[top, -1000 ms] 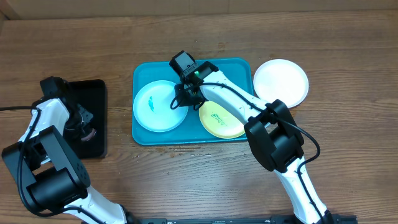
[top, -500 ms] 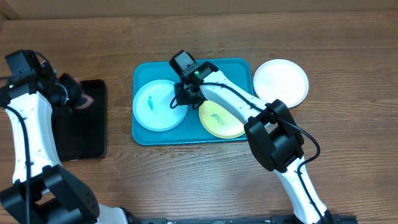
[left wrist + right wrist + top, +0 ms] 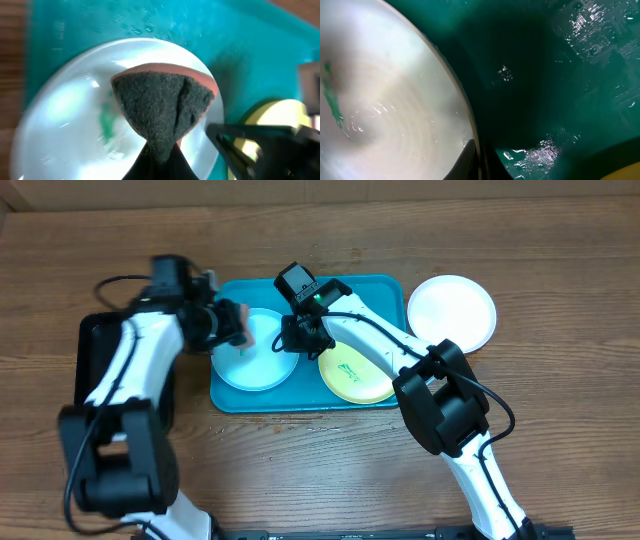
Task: Clean dirty plates on tray and stack at the side
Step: 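Dip the sponge in the black tray water with the left gripper, then scrub the light-blue plate with the sponge while right gripper holds it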
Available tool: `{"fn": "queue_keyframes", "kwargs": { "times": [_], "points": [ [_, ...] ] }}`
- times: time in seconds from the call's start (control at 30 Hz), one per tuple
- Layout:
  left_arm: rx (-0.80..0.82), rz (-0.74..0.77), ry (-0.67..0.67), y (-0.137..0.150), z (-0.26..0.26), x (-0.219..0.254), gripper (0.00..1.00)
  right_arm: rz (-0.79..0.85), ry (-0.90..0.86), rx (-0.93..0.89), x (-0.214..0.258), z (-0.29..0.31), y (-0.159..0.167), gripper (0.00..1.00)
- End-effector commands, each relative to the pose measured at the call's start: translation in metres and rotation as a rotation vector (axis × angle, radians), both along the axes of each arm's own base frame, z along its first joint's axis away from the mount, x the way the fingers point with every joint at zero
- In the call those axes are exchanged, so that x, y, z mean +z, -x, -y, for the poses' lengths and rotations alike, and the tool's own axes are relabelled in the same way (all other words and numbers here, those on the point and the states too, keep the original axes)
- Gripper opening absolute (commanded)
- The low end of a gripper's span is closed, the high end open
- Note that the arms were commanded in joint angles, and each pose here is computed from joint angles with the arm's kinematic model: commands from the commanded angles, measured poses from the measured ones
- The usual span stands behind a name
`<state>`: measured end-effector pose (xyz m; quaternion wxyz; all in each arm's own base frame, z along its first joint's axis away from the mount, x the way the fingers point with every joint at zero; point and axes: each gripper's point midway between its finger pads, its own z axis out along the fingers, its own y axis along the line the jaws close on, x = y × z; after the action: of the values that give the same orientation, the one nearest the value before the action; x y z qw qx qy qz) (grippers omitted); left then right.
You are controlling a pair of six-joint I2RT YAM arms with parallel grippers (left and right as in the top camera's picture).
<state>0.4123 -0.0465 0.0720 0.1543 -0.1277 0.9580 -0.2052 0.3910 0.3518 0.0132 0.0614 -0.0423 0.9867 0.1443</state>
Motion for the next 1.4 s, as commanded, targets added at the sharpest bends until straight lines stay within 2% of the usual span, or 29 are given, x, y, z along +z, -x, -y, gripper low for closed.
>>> {"fn": "queue_keyframes", "kwargs": {
  "times": [0.0, 0.23, 0.37, 0.5, 0.57, 0.67, 0.73, 0.9, 0.97, 1.2, 1.3, 1.37],
  "points": [
    [0.045, -0.065, -0.033, -0.004, 0.008, -0.035, 0.04, 0.006, 0.024, -0.006, 0.004, 0.003, 0.005, 0.04],
    [0.035, -0.147, -0.066, 0.001, 0.010, -0.080, 0.04, 0.008, 0.031, -0.004, 0.004, 0.004, 0.005, 0.04],
    [0.119, -0.184, -0.310, 0.006, -0.037, -0.087, 0.04, 0.010, 0.030, -0.004, 0.004, 0.004, 0.004, 0.04],
    [0.192, -0.182, -0.543, 0.007, -0.081, -0.058, 0.04, 0.011, 0.030, -0.001, 0.004, 0.003, 0.004, 0.04],
    [0.219, -0.165, -0.618, 0.004, -0.094, -0.037, 0.04, 0.016, 0.026, -0.001, 0.004, 0.003, 0.003, 0.04],
    [0.218, -0.130, -0.584, -0.006, -0.088, -0.016, 0.04, 0.025, 0.018, -0.001, 0.005, 0.001, 0.001, 0.04],
    [0.194, -0.106, -0.490, -0.013, -0.070, -0.011, 0.04, 0.030, 0.014, -0.001, 0.005, 0.000, 0.000, 0.04],
    [0.076, -0.110, -0.126, -0.018, -0.001, -0.020, 0.04, 0.031, 0.013, -0.001, 0.005, 0.000, 0.000, 0.04],
    [0.044, -0.135, -0.076, -0.015, 0.014, -0.028, 0.04, 0.031, 0.013, -0.001, 0.005, -0.001, -0.001, 0.04],
    [-0.040, -0.213, -0.134, 0.001, 0.024, -0.056, 0.04, 0.032, 0.013, 0.000, 0.006, 0.000, -0.001, 0.04],
    [-0.003, -0.243, -0.275, 0.007, -0.002, -0.056, 0.04, 0.034, 0.017, 0.006, 0.005, 0.000, -0.001, 0.04],
    [0.034, -0.276, -0.413, 0.013, -0.029, -0.051, 0.04, 0.040, 0.027, 0.003, 0.005, 0.002, -0.002, 0.04]
  ]
}}
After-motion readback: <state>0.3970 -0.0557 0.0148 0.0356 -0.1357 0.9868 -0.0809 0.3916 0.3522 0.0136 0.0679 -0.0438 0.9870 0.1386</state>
